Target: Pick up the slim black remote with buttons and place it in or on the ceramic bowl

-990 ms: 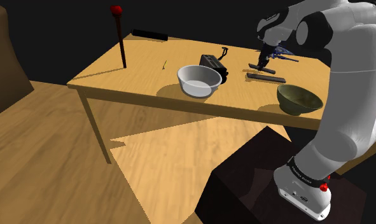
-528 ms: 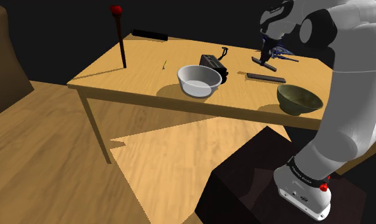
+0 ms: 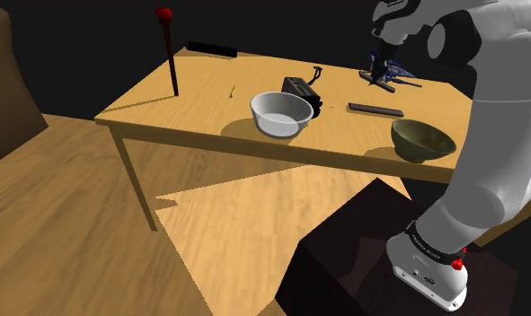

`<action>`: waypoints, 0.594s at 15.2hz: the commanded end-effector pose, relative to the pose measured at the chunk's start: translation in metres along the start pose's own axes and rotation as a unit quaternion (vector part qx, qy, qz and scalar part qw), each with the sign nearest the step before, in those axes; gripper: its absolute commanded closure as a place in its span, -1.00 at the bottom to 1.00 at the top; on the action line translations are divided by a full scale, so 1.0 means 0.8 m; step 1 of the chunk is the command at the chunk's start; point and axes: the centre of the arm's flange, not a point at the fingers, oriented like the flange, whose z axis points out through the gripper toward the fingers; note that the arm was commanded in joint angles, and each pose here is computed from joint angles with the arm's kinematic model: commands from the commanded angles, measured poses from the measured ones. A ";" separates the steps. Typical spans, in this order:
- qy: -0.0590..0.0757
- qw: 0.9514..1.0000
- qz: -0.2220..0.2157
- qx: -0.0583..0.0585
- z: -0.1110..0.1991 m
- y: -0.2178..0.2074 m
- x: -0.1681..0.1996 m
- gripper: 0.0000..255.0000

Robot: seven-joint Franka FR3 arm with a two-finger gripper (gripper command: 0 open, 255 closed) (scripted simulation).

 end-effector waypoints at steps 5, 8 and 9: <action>0.000 1.000 0.000 0.000 -0.040 0.004 0.000 1.00; 0.000 1.000 0.000 0.000 -0.060 0.005 0.000 1.00; 0.000 1.000 0.000 0.000 -0.066 0.006 0.000 1.00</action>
